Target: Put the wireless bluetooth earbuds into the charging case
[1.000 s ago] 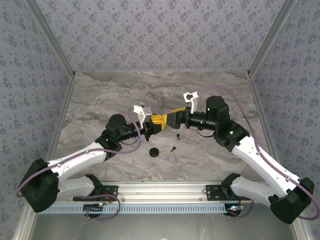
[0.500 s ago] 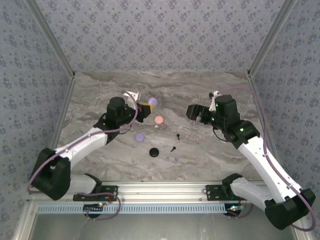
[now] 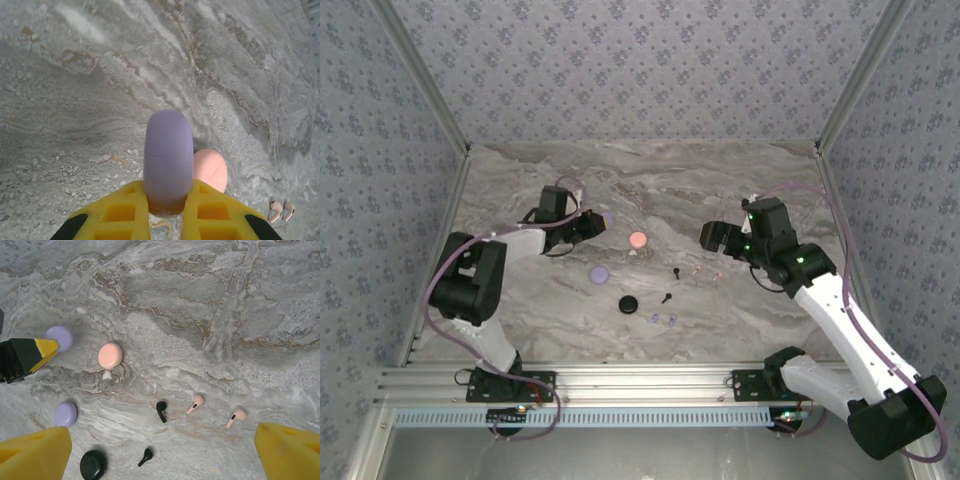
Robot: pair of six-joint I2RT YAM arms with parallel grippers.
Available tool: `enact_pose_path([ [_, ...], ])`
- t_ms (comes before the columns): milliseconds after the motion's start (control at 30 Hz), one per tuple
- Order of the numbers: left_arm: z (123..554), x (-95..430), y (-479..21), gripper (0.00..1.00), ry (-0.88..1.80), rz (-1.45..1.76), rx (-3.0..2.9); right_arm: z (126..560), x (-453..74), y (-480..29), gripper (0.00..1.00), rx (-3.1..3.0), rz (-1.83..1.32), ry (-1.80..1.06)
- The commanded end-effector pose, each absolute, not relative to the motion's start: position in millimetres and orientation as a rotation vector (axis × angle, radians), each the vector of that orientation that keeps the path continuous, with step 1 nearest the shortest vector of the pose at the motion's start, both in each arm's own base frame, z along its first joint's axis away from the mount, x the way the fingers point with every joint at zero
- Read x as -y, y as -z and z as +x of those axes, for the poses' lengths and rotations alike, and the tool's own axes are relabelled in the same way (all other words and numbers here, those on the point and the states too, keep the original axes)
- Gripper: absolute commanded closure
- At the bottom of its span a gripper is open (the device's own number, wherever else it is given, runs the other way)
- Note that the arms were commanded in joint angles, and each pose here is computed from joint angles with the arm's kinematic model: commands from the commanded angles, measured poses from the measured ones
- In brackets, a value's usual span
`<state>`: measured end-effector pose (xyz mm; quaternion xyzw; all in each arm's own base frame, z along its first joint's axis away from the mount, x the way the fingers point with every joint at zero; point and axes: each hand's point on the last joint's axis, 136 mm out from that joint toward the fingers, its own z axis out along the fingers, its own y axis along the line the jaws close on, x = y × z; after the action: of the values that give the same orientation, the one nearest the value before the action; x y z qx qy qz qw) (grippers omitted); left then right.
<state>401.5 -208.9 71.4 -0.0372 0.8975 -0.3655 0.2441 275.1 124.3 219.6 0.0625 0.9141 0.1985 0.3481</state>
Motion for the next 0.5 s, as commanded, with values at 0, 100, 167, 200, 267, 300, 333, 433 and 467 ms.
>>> enact_pose_path([
  [0, 409, 210, -70, 0.97, 1.077, -0.152, -2.450, 272, -118, -206, 0.03, -2.415, 0.177, -0.469],
  [100, 410, 205, -57, 0.95, 1.070, -0.181, -2.474, 273, -115, -205, 0.03, -2.423, 0.178, -0.443],
  [167, 409, 203, -50, 0.92, 1.064, -0.188, -2.490, 273, -114, -205, 0.03, -2.425, 0.171, -0.432],
  [200, 408, 202, -48, 0.88, 1.068, -0.186, -2.496, 273, -113, -205, 0.03, -2.426, 0.168, -0.427],
  [267, 407, 201, -43, 0.78, 1.066, -0.186, -2.511, 274, -112, -205, 0.03, -2.432, 0.155, -0.410],
  [300, 406, 199, -41, 0.72, 1.059, -0.186, -2.517, 273, -111, -204, 0.03, -2.443, 0.150, -0.399],
  [333, 405, 198, -39, 0.68, 1.053, -0.187, -2.523, 273, -111, -204, 0.03, -2.448, 0.143, -0.391],
  [433, 405, 191, -34, 0.59, 1.029, -0.197, -2.536, 273, -112, -206, 0.03, -2.460, 0.126, -0.385],
  [467, 404, 189, -34, 0.58, 1.023, -0.201, -2.539, 273, -112, -205, 0.03, -2.463, 0.124, -0.386],
])
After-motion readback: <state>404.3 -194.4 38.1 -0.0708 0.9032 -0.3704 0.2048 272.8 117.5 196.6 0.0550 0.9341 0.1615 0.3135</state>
